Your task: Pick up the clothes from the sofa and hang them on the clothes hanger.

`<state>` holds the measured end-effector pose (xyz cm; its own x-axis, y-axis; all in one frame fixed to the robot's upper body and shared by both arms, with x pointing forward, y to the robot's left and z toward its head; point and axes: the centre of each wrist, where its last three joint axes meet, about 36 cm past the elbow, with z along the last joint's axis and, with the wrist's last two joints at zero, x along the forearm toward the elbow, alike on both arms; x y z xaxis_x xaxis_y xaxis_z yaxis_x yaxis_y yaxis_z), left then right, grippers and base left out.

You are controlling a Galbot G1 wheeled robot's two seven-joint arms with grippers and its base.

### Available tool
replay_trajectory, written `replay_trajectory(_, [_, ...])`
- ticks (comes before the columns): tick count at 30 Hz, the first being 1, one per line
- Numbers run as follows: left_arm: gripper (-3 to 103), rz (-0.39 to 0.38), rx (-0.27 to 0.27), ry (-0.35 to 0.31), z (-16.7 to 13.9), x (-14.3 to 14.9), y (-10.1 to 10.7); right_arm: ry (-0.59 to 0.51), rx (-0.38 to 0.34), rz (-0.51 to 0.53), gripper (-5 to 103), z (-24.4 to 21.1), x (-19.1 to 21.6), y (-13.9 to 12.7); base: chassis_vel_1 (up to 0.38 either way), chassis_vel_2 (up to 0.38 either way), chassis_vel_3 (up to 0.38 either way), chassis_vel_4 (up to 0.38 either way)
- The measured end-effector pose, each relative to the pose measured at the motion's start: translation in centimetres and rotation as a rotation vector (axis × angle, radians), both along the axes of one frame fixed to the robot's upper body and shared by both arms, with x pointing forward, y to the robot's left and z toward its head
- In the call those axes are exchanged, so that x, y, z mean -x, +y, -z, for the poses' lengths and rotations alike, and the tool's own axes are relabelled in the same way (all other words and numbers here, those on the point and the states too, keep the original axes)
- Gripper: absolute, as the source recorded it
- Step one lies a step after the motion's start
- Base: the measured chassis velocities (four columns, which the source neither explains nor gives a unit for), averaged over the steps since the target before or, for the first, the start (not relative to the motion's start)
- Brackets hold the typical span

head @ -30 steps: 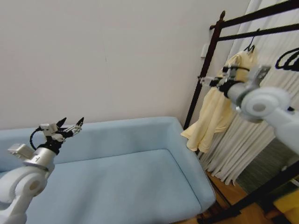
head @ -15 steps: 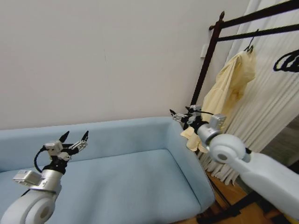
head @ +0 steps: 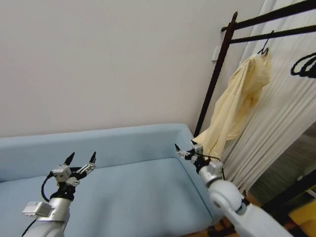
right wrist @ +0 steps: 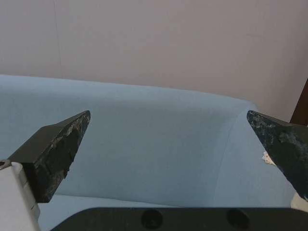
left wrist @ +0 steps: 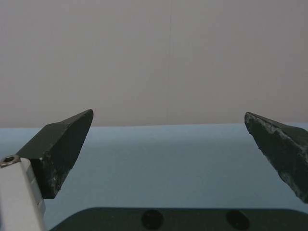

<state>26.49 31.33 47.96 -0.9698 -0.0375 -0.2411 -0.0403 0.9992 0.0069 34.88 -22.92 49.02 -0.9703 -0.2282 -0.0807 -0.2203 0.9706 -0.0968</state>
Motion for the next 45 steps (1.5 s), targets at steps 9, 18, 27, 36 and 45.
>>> replay_trajectory(9, [100, -0.06, 0.053, 0.109, 2.1, 0.5, -2.3, 0.067, -0.064, 0.053, 100, 1.4, 4.6, 3.0, 0.0, 0.0, 0.0, 0.0])
replay_trajectory(18, [100, 0.003, 0.106, 0.162, 0.5, 0.8, -2.2, 0.056, -0.035, 0.086, 100, 0.7, 3.7, 0.2, 0.0, 0.0, 0.0, 0.0])
replay_trajectory(27, [100, 0.057, 0.089, 0.156, -0.8, 0.5, -2.1, 0.039, -0.018, 0.092, 100, -0.2, 4.1, -0.8, 0.0, 0.0, 0.0, 0.0])
replay_trajectory(36, [100, 0.051, 0.024, 0.146, -0.9, 0.1, -1.9, 0.035, -0.016, 0.109, 100, -0.3, 3.9, -0.9, 0.0, 0.0, 0.0, 0.0])
replay_trajectory(45, [100, 0.05, 0.024, 0.145, -0.9, 0.0, -1.8, 0.035, -0.018, 0.109, 100, -0.3, 3.9, -0.9, 0.0, 0.0, 0.0, 0.0])
